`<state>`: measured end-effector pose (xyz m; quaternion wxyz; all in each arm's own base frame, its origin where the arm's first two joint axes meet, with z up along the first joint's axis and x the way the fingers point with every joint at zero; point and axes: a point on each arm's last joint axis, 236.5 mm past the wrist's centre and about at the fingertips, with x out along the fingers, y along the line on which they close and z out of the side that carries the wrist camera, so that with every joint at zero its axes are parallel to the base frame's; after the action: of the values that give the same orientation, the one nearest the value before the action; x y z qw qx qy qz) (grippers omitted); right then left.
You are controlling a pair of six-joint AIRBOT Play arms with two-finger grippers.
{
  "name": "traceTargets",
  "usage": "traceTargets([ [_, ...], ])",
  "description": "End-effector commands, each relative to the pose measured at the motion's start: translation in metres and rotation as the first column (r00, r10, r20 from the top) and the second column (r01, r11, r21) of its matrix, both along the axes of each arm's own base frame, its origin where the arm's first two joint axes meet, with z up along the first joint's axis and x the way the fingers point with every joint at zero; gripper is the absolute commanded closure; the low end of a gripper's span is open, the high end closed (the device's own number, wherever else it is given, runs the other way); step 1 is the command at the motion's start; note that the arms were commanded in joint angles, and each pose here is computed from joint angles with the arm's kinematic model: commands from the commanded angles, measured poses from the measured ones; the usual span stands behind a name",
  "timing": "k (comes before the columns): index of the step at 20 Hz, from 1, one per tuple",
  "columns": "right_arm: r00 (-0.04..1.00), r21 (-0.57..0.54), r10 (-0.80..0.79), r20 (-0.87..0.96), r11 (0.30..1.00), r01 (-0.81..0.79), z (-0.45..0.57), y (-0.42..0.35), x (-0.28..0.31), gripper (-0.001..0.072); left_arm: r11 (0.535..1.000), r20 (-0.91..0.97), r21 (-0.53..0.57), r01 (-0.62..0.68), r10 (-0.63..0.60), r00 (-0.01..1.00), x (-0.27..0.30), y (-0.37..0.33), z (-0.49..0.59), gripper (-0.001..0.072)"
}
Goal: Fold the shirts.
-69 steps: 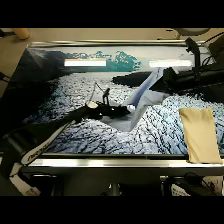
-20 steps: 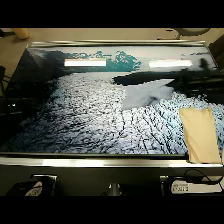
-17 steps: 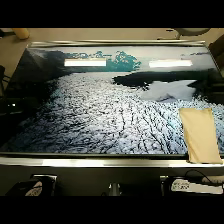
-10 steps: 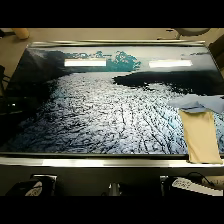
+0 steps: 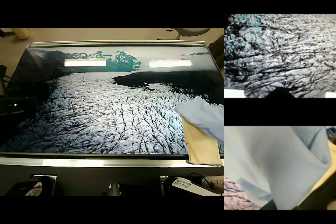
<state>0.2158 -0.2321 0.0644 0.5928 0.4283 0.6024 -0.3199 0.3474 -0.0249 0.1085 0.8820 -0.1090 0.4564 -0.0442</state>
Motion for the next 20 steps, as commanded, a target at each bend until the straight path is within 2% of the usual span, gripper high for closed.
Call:
traceTargets([
  [1, 0.962, -0.009, -0.018, -0.274, 1.0, 0.016, -0.045, 0.017, -0.078, 0.0685, 0.999, 0.018, -0.012, 0.033, -0.032, 0.999, 0.002, -0.014, 0.003, 0.0683],
  [2, 0.955, 0.017, -0.018, -0.297, 1.0, 0.024, -0.063, 0.032, -0.09, 0.0556, 0.999, 0.026, -0.012, 0.042, -0.042, 0.999, 0.003, -0.018, 0.004, 0.0683],
  [3, 0.951, 0.04, -0.004, -0.31, 0.999, 0.017, -0.08, 0.044, -0.098, 0.021, 0.999, 0.032, -0.011, 0.048, -0.048, 0.998, 0.004, -0.021, 0.005, 0.0683],
  [4, 0.953, 0.05, 0.045, -0.3, 0.998, -0.031, -0.089, 0.045, -0.099, 0.0015, 0.999, 0.035, -0.012, 0.051, -0.05, 0.998, 0.004, -0.022, 0.006, 0.0683],
  [6, 0.965, -0.019, 0.106, -0.24, 0.993, -0.113, -0.079, 0.023, -0.084, 0.0005, 0.999, 0.04, -0.009, 0.05, -0.049, 0.998, 0.005, -0.021, 0.008, 0.0683],
  [8, 0.995, -0.221, 0.083, -0.063, 0.971, -0.095, -0.031, -0.024, -0.035, 0.0007, 0.999, 0.095, 0.009, 0.052, -0.053, 0.994, 0.015, -0.018, 0.021, 0.0684],
  [9, 0.988, -0.326, 0.099, 0.116, 0.944, -0.056, 0.011, -0.044, 0.009, 0.0009, 0.997, 0.124, 0.05, 0.058, -0.064, 0.99, 0.023, -0.012, 0.03, 0.0686],
  [11, 0.857, -0.467, 0.204, 0.472, 0.883, 0.047, 0.115, -0.054, 0.095, 0.003, 0.984, 0.108, 0.178, 0.016, -0.035, 0.993, 0.041, 0.017, 0.039, 0.0687],
  [12, 0.779, -0.528, 0.306, 0.547, 0.848, 0.038, 0.158, -0.039, 0.127, 0.003, 0.969, 0.057, 0.247, -0.025, 0.011, 0.998, 0.047, 0.038, 0.035, 0.0687],
  [14, 0.683, -0.598, 0.497, 0.535, 0.794, -0.109, 0.186, 0.025, 0.172, 0.0029, 0.947, -0.063, 0.31, -0.083, 0.107, 0.992, 0.054, 0.063, 0.014, 0.0684],
  [15, 0.648, -0.59, 0.584, 0.489, 0.769, -0.247, 0.172, 0.074, 0.188, 0.0029, 0.954, -0.122, 0.284, -0.097, 0.136, 0.983, 0.053, 0.06, -0.003, 0.0651],
  [16, 0.631, -0.564, 0.65, 0.424, 0.735, -0.377, 0.149, 0.114, 0.195, 0.0028, 0.968, -0.206, 0.232, -0.093, 0.142, 0.968, 0.047, 0.047, -0.024, 0.0444],
  [17, 0.642, -0.502, 0.686, 0.343, 0.711, -0.492, 0.117, 0.15, 0.195, 0.0039, 0.981, -0.306, 0.183, -0.064, 0.119, 0.944, 0.033, 0.031, -0.047, 0.0076],
  [18, 0.635, -0.423, 0.725, 0.268, 0.681, -0.598, 0.087, 0.181, 0.189, 0.0069, 0.986, -0.383, 0.167, -0.006, 0.07, 0.921, 0.016, 0.019, -0.065, 0.0016],
  [19, 0.612, -0.325, 0.766, 0.196, 0.639, -0.697, 0.059, 0.206, 0.179, 0.012, 0.984, -0.417, 0.17, 0.056, 0.02, 0.909, 0.002, 0.009, -0.079, 0.0033],
  [20, 0.594, -0.205, 0.793, 0.133, 0.608, -0.767, 0.031, 0.227, 0.165, 0.0128, 0.982, -0.395, 0.171, 0.084, -0.01, 0.919, -0.005, -0.002, -0.086, 0.0086],
])
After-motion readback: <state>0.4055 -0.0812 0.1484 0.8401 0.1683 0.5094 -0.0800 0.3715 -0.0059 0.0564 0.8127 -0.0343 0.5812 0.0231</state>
